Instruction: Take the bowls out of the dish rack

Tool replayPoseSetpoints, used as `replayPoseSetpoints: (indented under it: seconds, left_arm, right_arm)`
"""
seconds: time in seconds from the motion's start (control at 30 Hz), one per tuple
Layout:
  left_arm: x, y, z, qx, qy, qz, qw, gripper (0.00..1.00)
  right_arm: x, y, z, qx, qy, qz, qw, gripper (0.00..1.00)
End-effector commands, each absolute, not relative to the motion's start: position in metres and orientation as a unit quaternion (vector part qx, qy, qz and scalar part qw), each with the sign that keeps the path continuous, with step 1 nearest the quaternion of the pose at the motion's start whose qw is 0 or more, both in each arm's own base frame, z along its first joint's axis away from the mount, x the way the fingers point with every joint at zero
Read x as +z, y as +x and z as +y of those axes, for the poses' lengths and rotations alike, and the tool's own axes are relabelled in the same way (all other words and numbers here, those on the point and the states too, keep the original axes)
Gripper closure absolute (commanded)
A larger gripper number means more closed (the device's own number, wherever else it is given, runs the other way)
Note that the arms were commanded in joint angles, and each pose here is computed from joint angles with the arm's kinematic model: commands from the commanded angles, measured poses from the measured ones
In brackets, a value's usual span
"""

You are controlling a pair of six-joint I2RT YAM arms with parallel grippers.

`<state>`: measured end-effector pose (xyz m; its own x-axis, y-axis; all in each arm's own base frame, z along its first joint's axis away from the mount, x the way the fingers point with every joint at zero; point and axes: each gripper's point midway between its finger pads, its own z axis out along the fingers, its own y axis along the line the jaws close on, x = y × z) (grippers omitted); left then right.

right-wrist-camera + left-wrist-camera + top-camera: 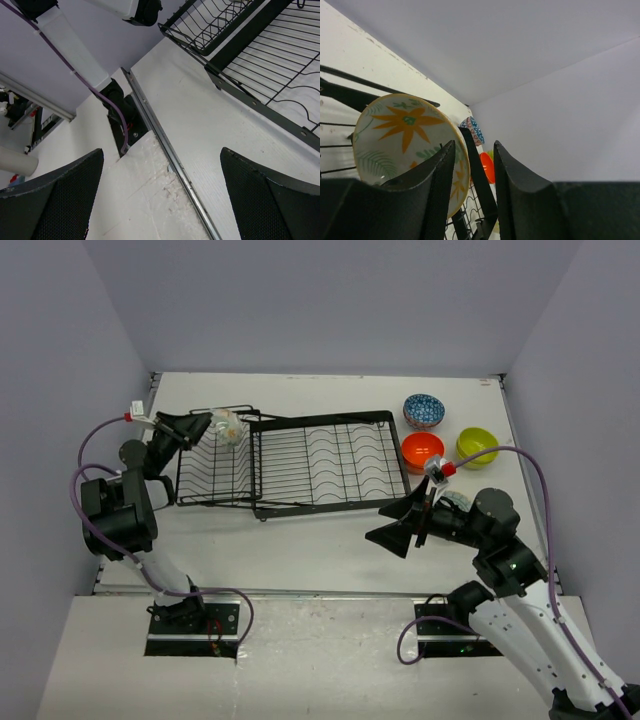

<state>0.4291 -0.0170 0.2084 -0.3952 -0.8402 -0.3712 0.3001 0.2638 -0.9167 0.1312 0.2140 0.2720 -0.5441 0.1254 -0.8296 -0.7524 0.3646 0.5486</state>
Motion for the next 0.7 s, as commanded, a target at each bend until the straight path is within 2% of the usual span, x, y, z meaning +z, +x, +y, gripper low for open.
replayPoseSetpoints:
  seconds: [0.0, 0.2, 0.33, 0.47, 0.67]
  left_arm:
    - [0.239, 0.434, -0.020, -0.549, -0.165, 0.602, 0.557, 0.63]
    - [0.227, 0.444, -0.020, -0.524, -0.181, 0.628, 0.546, 0.66]
    - [0.213, 0.449, -0.020, -0.500, -0.186, 0.654, 0.537, 0.64]
    - [0.227, 0.453, -0.028, -0.476, -0.151, 0.670, 0.549, 0.61]
    - [0.253, 0.469, -0.033, -0.315, -0.127, 0.743, 0.577, 0.52]
  right_arm:
    - [0.278, 0.132, 0.214, 0.515, -0.229, 0.699, 0.440, 0.01]
    - [0.278, 0.132, 0.214, 0.516, -0.230, 0.698, 0.439, 0.01]
    - [0.277, 0.132, 0.214, 0.516, -0.230, 0.699, 0.438, 0.01]
    - [0.277, 0.133, 0.215, 0.516, -0.229, 0.700, 0.437, 0.01]
    - [0.275, 0.134, 0.215, 0.515, -0.230, 0.701, 0.437, 0.01]
